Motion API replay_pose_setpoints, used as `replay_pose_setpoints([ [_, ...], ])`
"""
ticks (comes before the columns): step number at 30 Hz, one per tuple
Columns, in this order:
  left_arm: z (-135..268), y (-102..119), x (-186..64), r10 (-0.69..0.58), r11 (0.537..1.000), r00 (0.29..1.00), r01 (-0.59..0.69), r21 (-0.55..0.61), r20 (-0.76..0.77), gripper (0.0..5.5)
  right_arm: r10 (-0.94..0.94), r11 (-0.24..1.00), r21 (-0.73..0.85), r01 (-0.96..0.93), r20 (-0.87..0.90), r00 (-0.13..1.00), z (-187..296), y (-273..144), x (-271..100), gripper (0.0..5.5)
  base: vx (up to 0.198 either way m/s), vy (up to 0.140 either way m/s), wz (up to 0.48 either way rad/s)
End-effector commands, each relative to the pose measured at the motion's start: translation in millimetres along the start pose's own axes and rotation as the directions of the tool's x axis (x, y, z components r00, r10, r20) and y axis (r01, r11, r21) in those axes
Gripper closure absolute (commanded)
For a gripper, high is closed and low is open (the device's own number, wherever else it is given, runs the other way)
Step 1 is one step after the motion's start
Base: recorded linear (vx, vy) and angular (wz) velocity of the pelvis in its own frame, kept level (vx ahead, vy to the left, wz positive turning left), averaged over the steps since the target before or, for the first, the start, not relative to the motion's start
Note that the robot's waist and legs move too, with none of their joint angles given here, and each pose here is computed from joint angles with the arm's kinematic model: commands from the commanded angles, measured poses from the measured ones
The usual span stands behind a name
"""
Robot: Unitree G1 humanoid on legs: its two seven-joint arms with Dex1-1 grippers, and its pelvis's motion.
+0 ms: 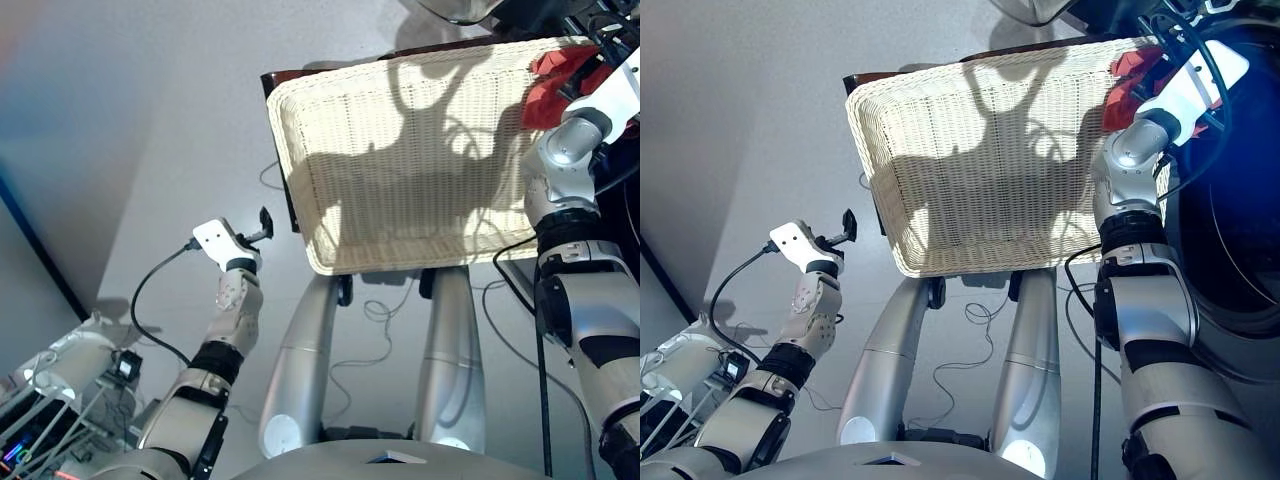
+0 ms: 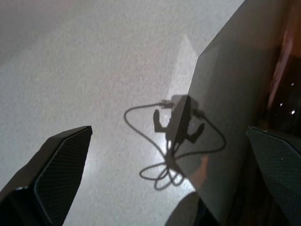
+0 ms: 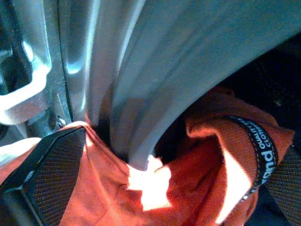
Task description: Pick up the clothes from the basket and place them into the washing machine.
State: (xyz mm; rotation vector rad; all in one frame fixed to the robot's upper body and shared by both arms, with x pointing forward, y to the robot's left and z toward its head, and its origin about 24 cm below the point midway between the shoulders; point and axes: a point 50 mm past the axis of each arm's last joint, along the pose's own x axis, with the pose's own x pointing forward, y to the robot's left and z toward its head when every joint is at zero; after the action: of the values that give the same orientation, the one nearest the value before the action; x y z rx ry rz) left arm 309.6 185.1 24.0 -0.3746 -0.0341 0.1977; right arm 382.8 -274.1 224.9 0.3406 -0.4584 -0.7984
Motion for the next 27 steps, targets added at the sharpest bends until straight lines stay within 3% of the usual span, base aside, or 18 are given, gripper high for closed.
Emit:
replay_pose_setpoints([
  [1, -11.8, 33.0, -13.2, 0.118, 0.993, 0.993, -0.118, 0.009, -0.028, 0.00, -0.143, 0.975, 0.184, 0.125, 0.088, 0.986, 29.4, -51.2, 29.1, 0.00, 0.117, -0.017, -0.040],
  [3, -19.0, 35.0, -14.5, 0.132, 0.991, 0.989, -0.132, -0.005, -0.066, 0.00, -0.121, 0.950, 0.280, 0.136, -0.070, 0.990, -7.4, -49.0, 14.8, 0.00, 0.000, 0.000, 0.000],
  [9, -23.9, 32.1, -13.9, 0.119, 0.993, 0.988, -0.121, -0.015, -0.097, 0.00, -0.073, 0.905, 0.397, 0.154, -0.212, 0.974, -38.5, -35.1, -4.5, 0.00, 0.000, 0.000, 0.000],
  [10, -24.2, 32.6, -14.1, 0.121, 0.992, 0.988, -0.123, -0.019, -0.099, 0.00, -0.070, 0.898, 0.409, 0.160, -0.225, 0.972, -40.4, -33.5, -5.8, 0.86, 0.000, 0.000, 0.000],
  [11, -25.0, 33.2, -14.4, 0.123, 0.992, 0.987, -0.126, -0.018, -0.103, 0.00, -0.067, 0.899, 0.409, 0.159, -0.230, 0.971, -40.7, -32.0, -6.0, 5.50, 0.000, 0.000, 0.000],
  [19, -25.2, 36.3, -15.5, 0.139, 0.989, 0.985, -0.143, -0.024, -0.103, 0.00, -0.073, 0.880, 0.449, 0.156, -0.197, 0.978, -32.3, -25.7, -5.8, 5.50, 0.000, 0.000, 0.000],
  [22, -24.2, 37.6, -19.0, 0.131, 0.991, 0.987, -0.132, -0.006, -0.094, 0.00, -0.148, 0.890, 0.428, 0.159, -0.061, 0.987, -0.6, -31.2, 6.6, 5.50, -0.038, 0.017, -0.039],
  [26, -22.9, 40.3, -22.3, 0.134, 0.990, 0.988, -0.132, 0.040, -0.071, 0.00, -0.277, 0.953, 0.193, 0.233, 0.247, 0.928, 48.1, -49.9, 15.2, 5.50, -0.035, 0.028, -0.077],
  [27, -23.3, 39.1, -22.3, 0.132, 0.991, 0.989, -0.130, 0.039, -0.071, 0.00, -0.282, 0.953, 0.187, 0.240, 0.254, 0.925, 48.8, -48.7, 14.0, 5.50, 0.000, 0.000, 0.000],
])
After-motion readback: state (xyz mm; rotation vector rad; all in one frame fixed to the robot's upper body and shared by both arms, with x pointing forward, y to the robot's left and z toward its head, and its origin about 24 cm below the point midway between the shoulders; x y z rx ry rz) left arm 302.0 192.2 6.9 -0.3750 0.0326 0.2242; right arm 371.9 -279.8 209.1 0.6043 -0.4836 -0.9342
